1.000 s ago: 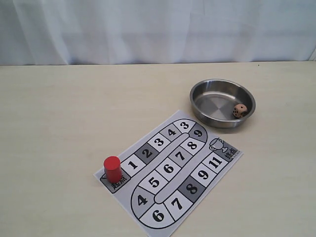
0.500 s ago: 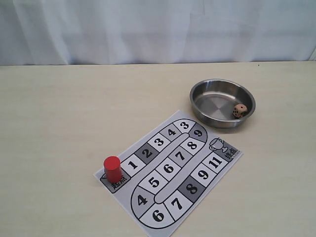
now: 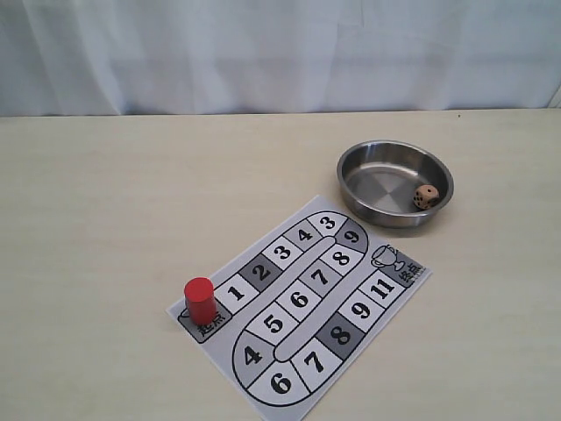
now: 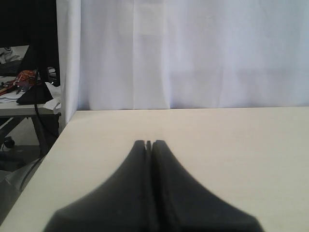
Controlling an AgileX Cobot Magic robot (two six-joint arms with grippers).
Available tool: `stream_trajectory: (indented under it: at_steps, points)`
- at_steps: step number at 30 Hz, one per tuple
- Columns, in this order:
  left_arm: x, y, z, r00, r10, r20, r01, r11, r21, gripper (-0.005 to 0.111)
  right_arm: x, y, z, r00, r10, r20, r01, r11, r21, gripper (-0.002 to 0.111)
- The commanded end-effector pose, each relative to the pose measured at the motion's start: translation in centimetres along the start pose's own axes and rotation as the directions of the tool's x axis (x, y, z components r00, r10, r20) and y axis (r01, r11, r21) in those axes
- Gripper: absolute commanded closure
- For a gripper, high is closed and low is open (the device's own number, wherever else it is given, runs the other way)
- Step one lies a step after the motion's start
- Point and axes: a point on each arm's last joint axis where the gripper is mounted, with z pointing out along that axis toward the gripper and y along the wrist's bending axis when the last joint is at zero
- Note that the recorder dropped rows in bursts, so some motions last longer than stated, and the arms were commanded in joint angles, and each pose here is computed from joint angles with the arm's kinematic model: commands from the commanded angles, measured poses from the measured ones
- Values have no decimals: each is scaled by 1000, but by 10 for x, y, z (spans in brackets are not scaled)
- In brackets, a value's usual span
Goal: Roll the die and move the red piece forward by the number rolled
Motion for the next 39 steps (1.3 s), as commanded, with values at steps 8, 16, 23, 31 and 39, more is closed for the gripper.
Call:
stream_trajectory:
  at_steps: [8,16,23,31,39]
  points:
    - [-3,0,0,1000,-3,18,3,1000,1,107,13,30,84,900,-283,-332,224,953,-203,93]
    - [-3,0,0,1000,-3,18,3,1000,1,107,16,47,136,845,-324,-425,226,937,-265,58]
    - [-3,0,0,1000,-3,18,3,1000,1,107,29,55,186,769,-338,-543,207,935,-289,54]
    - [-3,0,0,1000,-3,18,3,1000,1,107,47,63,240,648,-382,-659,199,920,-337,54]
    - [-3,0,0,1000,-3,16,3,1000,1,107,75,69,281,566,-459,-685,211,884,-418,54]
